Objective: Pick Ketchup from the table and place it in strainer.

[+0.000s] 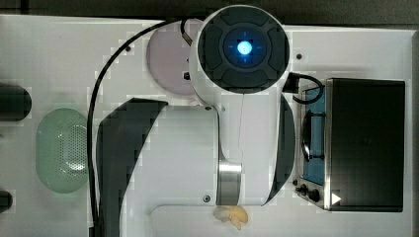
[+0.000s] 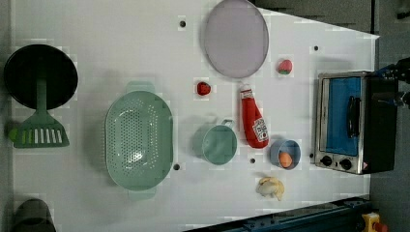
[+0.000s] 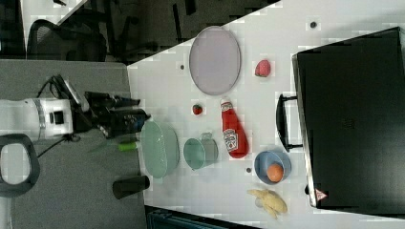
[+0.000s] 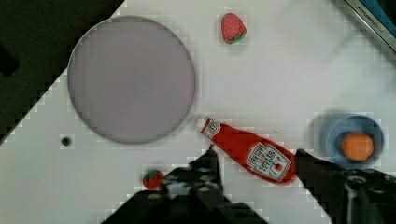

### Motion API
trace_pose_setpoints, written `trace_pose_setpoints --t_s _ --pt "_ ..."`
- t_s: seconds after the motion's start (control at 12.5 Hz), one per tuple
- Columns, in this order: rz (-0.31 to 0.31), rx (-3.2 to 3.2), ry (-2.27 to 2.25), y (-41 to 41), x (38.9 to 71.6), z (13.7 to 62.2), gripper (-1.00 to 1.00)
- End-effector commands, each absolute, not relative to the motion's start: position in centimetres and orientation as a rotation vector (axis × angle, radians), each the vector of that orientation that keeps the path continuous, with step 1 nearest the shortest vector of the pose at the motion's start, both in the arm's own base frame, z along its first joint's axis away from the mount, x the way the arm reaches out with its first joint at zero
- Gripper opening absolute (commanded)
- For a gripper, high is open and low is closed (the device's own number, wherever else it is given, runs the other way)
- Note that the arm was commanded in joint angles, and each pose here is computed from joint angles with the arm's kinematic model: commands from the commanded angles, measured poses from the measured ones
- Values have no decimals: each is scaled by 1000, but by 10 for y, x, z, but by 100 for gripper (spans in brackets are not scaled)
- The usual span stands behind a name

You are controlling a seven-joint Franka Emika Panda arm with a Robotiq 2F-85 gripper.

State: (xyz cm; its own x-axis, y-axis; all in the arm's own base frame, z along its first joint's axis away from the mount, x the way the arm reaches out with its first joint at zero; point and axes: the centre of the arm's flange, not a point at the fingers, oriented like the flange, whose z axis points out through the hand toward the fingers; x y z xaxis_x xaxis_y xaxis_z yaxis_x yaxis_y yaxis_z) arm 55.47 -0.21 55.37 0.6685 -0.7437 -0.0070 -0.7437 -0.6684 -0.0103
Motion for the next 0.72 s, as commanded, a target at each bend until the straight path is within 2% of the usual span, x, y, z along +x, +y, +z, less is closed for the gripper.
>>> trace_pose_setpoints --t_s 0.08,0.24,0.48,0.72 --pt "131 -2847 1371 -24 454 609 59" --pt "162 -2861 1358 -20 456 598 99" --pt "230 -2940 1212 -8 467 560 100" --pt "250 -3009 1015 4 487 505 100"
